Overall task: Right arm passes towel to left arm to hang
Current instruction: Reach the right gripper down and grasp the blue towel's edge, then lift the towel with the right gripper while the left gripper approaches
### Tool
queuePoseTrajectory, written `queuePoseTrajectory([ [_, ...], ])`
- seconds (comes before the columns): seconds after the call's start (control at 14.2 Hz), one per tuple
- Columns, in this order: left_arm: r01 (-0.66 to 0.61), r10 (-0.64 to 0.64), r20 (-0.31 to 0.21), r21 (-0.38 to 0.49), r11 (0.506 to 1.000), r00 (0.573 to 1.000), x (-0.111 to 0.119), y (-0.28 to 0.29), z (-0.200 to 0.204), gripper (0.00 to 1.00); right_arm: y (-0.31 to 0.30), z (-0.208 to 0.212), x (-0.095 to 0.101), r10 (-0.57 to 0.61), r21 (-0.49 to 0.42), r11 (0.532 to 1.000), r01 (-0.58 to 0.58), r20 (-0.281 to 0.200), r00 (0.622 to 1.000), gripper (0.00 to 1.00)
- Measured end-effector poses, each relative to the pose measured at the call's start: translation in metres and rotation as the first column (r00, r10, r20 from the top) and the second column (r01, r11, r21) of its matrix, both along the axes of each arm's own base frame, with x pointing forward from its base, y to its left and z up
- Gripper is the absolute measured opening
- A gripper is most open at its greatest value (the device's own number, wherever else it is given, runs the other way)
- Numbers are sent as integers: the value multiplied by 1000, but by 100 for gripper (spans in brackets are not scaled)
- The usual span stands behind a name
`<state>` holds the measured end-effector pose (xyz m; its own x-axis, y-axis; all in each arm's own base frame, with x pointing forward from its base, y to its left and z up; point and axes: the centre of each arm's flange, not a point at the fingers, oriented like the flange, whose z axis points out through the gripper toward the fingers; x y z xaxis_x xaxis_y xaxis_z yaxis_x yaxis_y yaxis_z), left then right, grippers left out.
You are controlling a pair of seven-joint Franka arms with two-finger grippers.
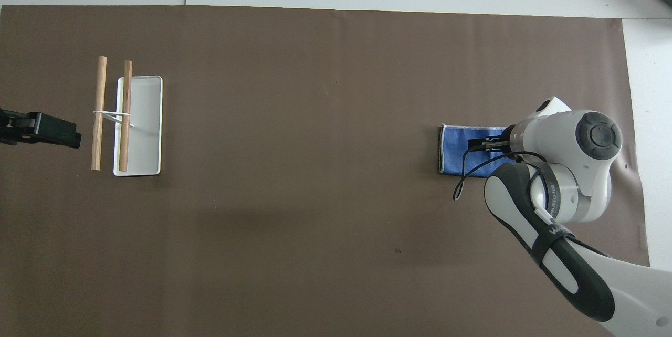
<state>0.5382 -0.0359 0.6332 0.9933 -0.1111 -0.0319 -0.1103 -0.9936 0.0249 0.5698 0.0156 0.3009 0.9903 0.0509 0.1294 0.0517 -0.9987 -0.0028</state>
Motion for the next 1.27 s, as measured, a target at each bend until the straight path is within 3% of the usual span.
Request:
queuePoseTrajectory([
  [0.42,0,0,0,0,1000,1000,0,0,0,100,-1,-14,1,22,22,1000,-22,0,1000,100],
  [0.56,0,0,0,0,1000,1000,0,0,0,100,-1,-18,-1,52,18,998,-52,-3,999,82],
  [1.06,0,0,0,0,1000,1000,0,0,0,100,-4,-12,1,58,16,998,-58,18,998,5],
  [1.27,0,0,0,0,1000,1000,0,0,0,100,-4,0,6,60,17,998,-60,26,998,4],
])
